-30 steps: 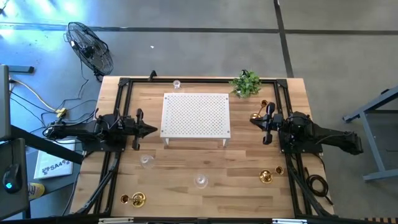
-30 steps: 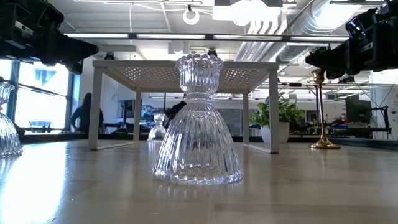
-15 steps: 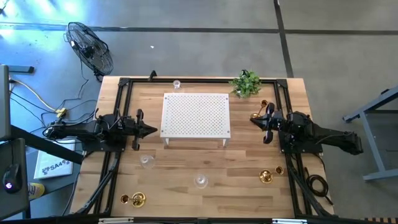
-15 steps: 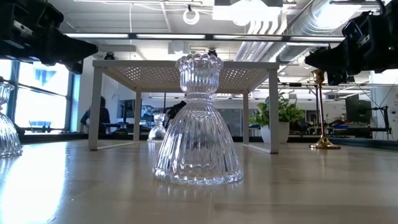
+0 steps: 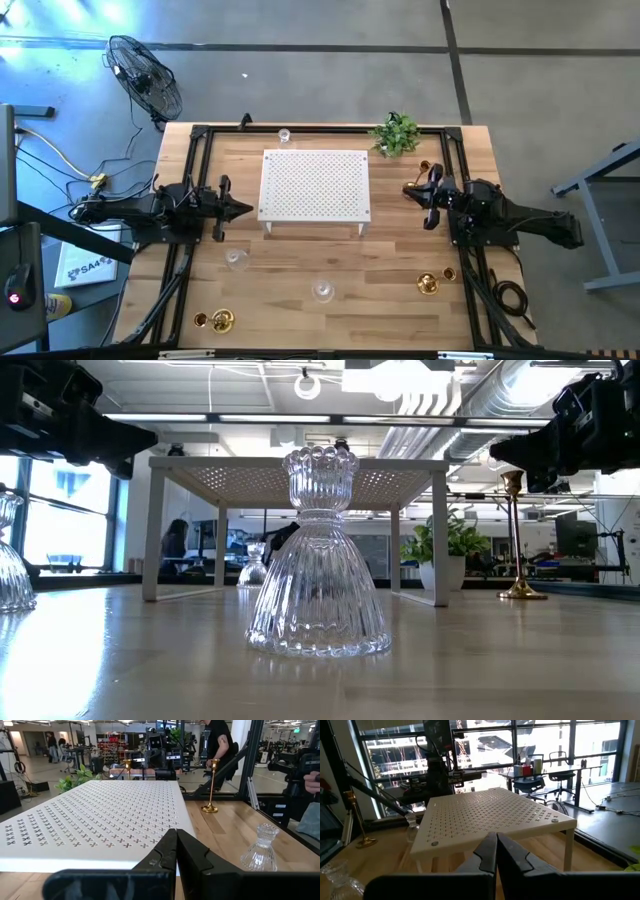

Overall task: Pick & Place candle stick holders
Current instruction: Put the top right gold candle holder on the shelf

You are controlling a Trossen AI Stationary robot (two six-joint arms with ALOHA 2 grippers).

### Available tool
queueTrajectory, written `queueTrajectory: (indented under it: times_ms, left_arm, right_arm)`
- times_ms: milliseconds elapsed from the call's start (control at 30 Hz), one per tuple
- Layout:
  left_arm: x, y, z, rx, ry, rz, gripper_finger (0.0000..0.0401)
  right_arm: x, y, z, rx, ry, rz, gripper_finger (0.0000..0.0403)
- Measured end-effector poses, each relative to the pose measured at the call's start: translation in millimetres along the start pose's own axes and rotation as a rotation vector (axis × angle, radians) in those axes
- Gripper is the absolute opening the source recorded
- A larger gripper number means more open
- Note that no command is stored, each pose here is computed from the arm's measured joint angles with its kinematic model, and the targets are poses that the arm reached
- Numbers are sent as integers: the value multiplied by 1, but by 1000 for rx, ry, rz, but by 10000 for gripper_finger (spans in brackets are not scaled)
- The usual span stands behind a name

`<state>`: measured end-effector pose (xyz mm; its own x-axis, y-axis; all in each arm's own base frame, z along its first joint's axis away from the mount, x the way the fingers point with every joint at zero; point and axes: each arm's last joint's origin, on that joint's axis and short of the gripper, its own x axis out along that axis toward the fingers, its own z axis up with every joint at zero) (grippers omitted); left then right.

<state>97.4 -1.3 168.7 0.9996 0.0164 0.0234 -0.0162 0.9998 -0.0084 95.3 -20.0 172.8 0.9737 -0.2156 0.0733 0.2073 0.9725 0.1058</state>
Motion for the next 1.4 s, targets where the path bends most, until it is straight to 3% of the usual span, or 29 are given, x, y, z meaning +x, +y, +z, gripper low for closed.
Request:
queueTrajectory:
  times_ms: [300, 467, 800, 1000, 1133, 1400]
  left_arm:
    - [0, 0, 0, -2, 0, 11, 1]
    - [0, 0, 0, -63, -1, 11, 1]
    - [0, 0, 0, -78, -2, 16, 1]
    - [0, -1, 0, -78, 2, -28, 1]
    - [0, -1, 0, -77, 3, -33, 1]
    - [0, -1, 0, -79, 2, -34, 1]
  right_arm:
    - [0, 2, -3, -44, 40, 72, 0]
    - [0, 3, -3, -84, 33, 125, 14]
    - [0, 5, 1, -42, -2, 172, 119]
    - [-4, 13, 20, -13, -181, 396, 202]
    - [-8, 15, 31, -42, -259, 457, 249]
    - [-16, 18, 64, -164, -343, 433, 275]
